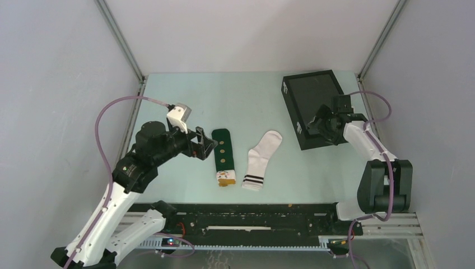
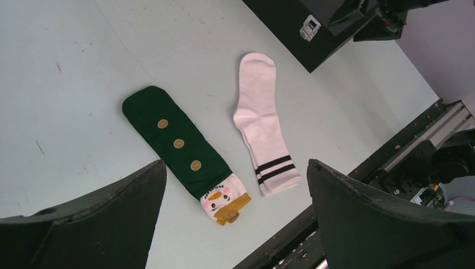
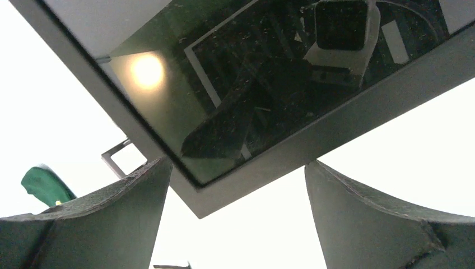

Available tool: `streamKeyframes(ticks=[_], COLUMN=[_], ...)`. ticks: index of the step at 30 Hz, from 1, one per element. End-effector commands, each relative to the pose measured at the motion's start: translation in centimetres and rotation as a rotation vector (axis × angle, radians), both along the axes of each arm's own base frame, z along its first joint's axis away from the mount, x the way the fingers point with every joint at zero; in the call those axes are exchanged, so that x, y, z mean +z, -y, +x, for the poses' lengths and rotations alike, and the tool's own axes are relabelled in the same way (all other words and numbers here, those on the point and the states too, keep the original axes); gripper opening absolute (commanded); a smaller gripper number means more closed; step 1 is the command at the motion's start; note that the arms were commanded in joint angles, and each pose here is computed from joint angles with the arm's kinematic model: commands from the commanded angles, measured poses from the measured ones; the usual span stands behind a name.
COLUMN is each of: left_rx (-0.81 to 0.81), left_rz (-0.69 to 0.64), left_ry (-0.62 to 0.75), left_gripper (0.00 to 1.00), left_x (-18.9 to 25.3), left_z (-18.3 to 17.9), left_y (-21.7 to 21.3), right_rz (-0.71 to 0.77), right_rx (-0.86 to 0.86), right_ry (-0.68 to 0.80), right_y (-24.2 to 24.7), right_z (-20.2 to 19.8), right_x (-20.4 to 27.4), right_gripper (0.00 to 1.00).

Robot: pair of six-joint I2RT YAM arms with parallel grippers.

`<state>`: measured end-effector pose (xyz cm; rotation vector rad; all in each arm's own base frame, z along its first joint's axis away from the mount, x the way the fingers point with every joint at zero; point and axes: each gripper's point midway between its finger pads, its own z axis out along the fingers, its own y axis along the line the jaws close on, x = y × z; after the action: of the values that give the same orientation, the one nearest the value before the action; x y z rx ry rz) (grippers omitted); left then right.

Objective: Roll the socks
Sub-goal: Move the storage box to the center of the board.

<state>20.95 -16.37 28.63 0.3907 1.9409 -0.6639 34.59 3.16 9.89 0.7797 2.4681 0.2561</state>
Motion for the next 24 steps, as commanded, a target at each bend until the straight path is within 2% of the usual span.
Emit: streamKeyframes(ticks=[1,11,20,24], left_rx=[0.037,0.050,0.112,0.156], left_rz=[0.013,0.020,0.023,0.012], left_ry=[0.019,0.005,-0.012,-0.013], left_gripper=[1.00,1.00,1.00,1.00], left_x=[0.1,-0.2,-0.9,-1.2], left_z=[0.4,0.6,0.4,0.2], left_y=[-0.6,-0.6,-1.8,-2.5], right_rz=[-0.012,-0.065,-0.125,-0.110], right_rx=[0.010,-0.205,-0.322,-0.305], right_ry=[0.098,0.268,0.346,0.325], right_y=[0.7,7.5,13.4,14.3], right_z=[0.7,4.8,11.0,14.7], right_x=[5.2,12.6,15.4,14.2], right_gripper=[0.97,0.96,0.93,0.89])
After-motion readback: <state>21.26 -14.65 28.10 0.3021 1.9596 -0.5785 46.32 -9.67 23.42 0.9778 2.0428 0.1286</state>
